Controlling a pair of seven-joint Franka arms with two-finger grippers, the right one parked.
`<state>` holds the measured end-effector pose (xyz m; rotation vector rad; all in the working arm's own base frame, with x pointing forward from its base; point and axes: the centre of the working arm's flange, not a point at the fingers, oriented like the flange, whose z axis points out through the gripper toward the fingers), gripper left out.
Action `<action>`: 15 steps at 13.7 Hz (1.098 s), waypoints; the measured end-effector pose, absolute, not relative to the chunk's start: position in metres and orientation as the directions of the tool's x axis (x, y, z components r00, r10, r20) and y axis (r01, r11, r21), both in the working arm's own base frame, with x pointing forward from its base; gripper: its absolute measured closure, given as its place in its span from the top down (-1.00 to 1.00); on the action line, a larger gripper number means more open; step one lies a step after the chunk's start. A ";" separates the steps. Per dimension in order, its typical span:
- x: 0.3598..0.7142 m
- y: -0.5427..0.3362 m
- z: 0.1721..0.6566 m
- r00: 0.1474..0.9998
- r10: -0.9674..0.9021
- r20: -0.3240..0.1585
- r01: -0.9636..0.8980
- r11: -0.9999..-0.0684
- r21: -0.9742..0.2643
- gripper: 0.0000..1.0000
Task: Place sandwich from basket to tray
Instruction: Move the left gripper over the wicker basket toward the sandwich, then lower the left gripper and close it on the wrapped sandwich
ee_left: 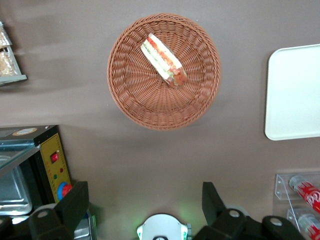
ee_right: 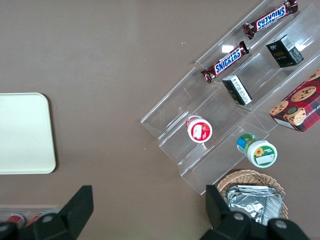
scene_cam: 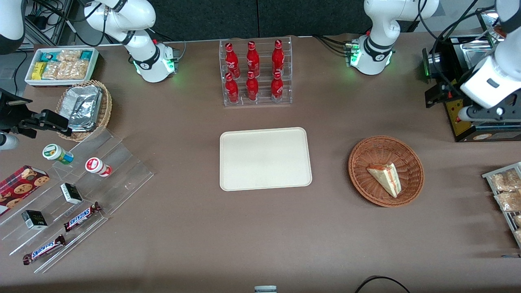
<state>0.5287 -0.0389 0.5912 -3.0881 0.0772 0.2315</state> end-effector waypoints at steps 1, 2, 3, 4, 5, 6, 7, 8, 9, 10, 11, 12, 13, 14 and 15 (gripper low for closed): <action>0.533 -0.037 0.573 0.989 -0.021 -0.144 -0.027 -0.999 -0.043 1.00; 0.538 -0.036 0.554 0.991 0.020 -0.133 0.013 -0.999 -0.048 1.00; 0.541 -0.036 0.535 0.991 0.072 -0.116 0.066 -0.996 -0.053 1.00; 0.544 -0.038 0.515 0.987 0.130 -0.100 0.125 -0.991 -0.057 1.00; 0.545 -0.039 0.497 0.981 0.176 -0.082 0.171 -0.984 -0.058 1.00; 0.545 -0.039 0.480 0.976 0.209 -0.067 0.205 -0.977 -0.056 1.00; 0.544 -0.038 0.465 0.970 0.235 -0.054 0.232 -0.971 -0.054 1.00; 0.544 -0.037 0.453 0.963 0.267 -0.037 0.266 -0.963 -0.049 1.00; 0.543 -0.031 0.440 0.953 0.301 -0.016 0.300 -0.953 -0.042 1.00; 0.542 -0.023 0.426 0.944 0.331 0.009 0.331 -0.943 -0.031 1.00; 0.539 -0.014 0.411 0.933 0.358 0.037 0.359 -0.933 -0.017 1.00; 0.536 -0.005 0.396 0.921 0.384 0.056 0.385 -0.923 -0.007 1.00; 0.533 0.003 0.384 0.909 0.412 0.062 0.412 -0.911 -0.002 1.00; 0.532 0.005 0.376 0.897 0.436 0.069 0.437 -0.900 0.003 1.00; 0.534 0.002 0.370 0.886 0.456 0.080 0.457 -0.890 0.010 1.00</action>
